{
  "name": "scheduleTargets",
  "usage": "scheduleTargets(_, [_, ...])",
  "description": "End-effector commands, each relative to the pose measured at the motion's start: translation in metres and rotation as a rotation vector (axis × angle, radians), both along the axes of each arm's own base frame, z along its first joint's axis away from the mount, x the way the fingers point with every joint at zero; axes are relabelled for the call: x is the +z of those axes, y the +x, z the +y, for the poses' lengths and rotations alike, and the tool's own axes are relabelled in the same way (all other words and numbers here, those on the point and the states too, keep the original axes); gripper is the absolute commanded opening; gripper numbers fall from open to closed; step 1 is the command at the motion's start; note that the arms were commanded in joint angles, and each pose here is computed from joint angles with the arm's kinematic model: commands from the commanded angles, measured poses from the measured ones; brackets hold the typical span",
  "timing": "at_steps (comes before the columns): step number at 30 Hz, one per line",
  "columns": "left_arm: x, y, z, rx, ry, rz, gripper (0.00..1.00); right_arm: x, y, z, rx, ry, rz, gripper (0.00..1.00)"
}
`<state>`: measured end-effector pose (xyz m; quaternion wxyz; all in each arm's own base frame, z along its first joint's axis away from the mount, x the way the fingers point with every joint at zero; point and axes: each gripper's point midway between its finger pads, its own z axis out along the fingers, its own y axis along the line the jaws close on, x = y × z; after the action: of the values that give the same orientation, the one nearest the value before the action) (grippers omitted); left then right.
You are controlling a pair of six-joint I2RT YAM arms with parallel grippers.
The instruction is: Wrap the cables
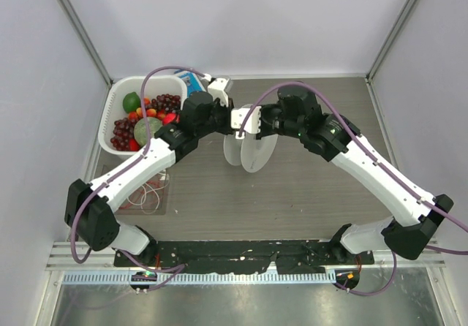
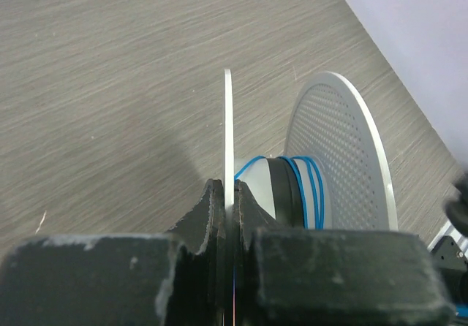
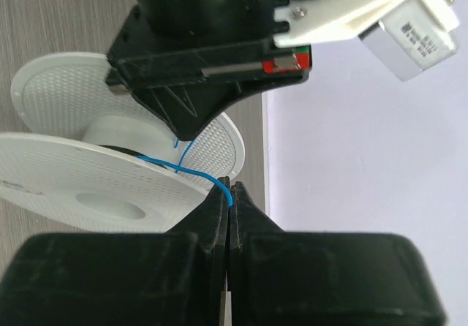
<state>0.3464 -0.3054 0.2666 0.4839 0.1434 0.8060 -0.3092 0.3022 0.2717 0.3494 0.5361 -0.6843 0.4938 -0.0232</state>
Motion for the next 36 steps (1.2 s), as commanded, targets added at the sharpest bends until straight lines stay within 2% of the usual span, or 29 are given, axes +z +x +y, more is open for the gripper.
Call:
scheduleTargets(1, [0.070,-0.012,-0.005,-0.100,-0.065,-0.304,0.00,0.030,0.007,-0.004,-0.026,0.088,-0.005,0.01])
scheduleTargets(6, [0.074,-0.025,-0.005,-0.159,0.007,-0.445,0.00,0.015,0.010,-0.012,-0.059,0.108,0.099,0.01])
scheduleTargets(15, [0.077,-0.070,-0.006,-0.381,0.124,-0.732,0.00,-0.002,0.011,-0.031,-0.048,0.143,0.246,0.01])
scheduleTargets(19, [0.083,-0.077,0.000,-0.388,0.132,-0.757,0.00,-0.017,0.009,-0.045,-0.040,0.119,0.331,0.01])
scheduleTargets(22, [0.092,-0.084,0.003,-0.403,0.070,-0.734,0.00,-0.022,0.011,-0.052,-0.043,0.130,0.379,0.01])
scheduleTargets(30, [0.144,-0.087,0.010,-0.502,-0.219,-0.600,0.00,-0.036,0.014,-0.074,-0.054,0.227,0.565,0.01])
scheduleTargets(36, [0.169,-0.098,0.009,-0.590,-0.276,-0.676,0.00,-0.040,0.009,-0.080,-0.038,0.303,0.649,0.01])
